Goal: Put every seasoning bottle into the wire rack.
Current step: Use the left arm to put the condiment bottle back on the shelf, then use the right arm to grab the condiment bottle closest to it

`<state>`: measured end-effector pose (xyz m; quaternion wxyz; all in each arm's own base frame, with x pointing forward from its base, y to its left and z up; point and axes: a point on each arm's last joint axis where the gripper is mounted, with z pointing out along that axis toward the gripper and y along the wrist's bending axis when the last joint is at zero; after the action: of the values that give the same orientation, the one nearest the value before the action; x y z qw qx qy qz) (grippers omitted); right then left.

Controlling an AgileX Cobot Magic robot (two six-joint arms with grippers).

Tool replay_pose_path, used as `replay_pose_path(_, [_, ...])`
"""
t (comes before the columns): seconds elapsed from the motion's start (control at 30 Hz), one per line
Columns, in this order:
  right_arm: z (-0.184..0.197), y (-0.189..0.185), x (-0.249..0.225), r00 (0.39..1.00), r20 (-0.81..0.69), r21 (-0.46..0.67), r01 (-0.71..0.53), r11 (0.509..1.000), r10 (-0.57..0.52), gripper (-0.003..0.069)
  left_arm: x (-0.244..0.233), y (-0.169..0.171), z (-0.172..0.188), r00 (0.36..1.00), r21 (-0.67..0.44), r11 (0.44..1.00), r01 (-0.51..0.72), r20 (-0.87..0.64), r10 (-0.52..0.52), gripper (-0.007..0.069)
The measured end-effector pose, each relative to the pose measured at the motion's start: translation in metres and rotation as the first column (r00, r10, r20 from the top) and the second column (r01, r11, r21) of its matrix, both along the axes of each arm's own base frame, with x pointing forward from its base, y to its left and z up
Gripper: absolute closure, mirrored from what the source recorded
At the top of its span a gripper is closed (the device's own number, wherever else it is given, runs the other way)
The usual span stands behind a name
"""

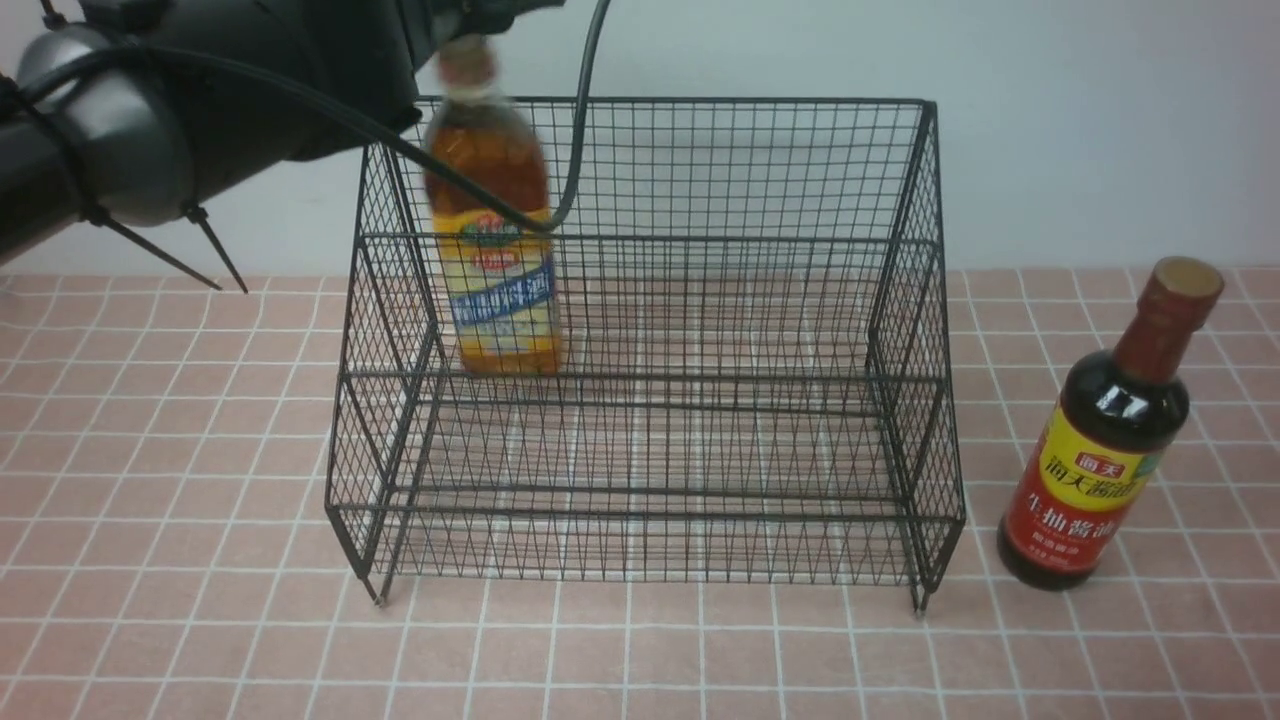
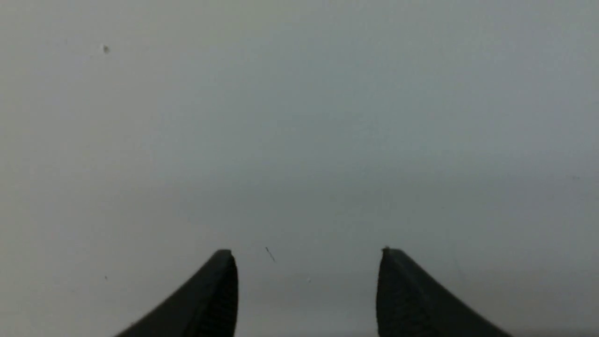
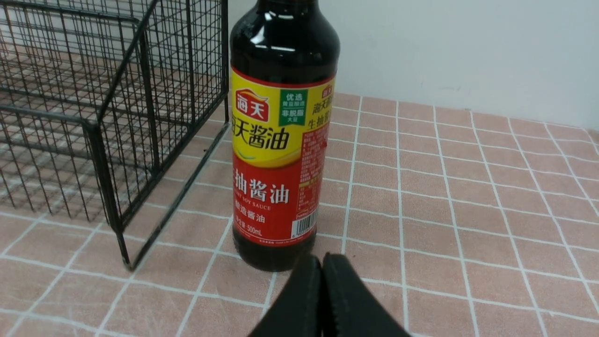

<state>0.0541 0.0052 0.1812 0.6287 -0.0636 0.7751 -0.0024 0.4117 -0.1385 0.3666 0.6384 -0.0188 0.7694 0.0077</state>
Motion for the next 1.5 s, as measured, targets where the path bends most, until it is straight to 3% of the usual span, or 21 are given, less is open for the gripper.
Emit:
replay_pose_path(0.13, [0.000, 0.000, 0.000, 1.000, 0.000, 0.000, 0.000, 1.000, 0.000, 0.0673, 0.000, 0.001, 0.001, 1.000, 0.001, 1.000, -0.008, 0.002, 0.008, 0.0199])
replay_pose_path(0.6, [0.000, 0.000, 0.000, 1.000, 0.000, 0.000, 0.000, 1.000, 0.000, 0.0673, -0.003, 0.005, 0.003, 0.998, 0.020, 0.998, -0.063, -0.002, 0.063, 0.0207])
replay_pose_path(0.73, [0.000, 0.000, 0.000, 1.000, 0.000, 0.001, 0.000, 1.000, 0.000, 0.0673, -0.012, 0.008, 0.019, 0.998, 0.058, 0.997, -0.058, 0.030, 0.057, 0.0309])
replay_pose_path(0.87, [0.000, 0.000, 0.000, 1.000, 0.000, 0.001, 0.000, 1.000, 0.000, 0.0673, -0.041, 0.008, 0.056, 0.995, 0.174, 0.984, -0.045, 0.096, 0.028, 0.0539])
replay_pose_path(0.97, [0.000, 0.000, 0.000, 1.000, 0.000, 0.002, 0.000, 1.000, 0.000, 0.0673, -0.068, 0.005, 0.084, 0.990, 0.270, 0.962, -0.038, 0.143, -0.001, 0.0613])
replay_pose_path(1.03, [0.000, 0.000, 0.000, 1.000, 0.000, 0.002, 0.000, 1.000, 0.000, 0.0673, -0.095, 0.003, 0.104, 0.985, 0.313, 0.948, -0.054, 0.175, -0.002, 0.0629])
replay_pose_path(1.2, [0.000, 0.000, 0.000, 1.000, 0.000, 0.002, 0.000, 1.000, 0.000, 0.0673, -0.141, -0.001, 0.130, 0.979, 0.296, 0.952, -0.077, 0.205, 0.016, 0.0631])
replay_pose_path(1.5, [0.000, 0.000, 0.000, 1.000, 0.000, 0.002, 0.000, 1.000, 0.000, 0.0673, -0.230, 0.005, 0.165, 0.978, 0.162, 0.986, -0.043, 0.209, 0.008, 0.0631])
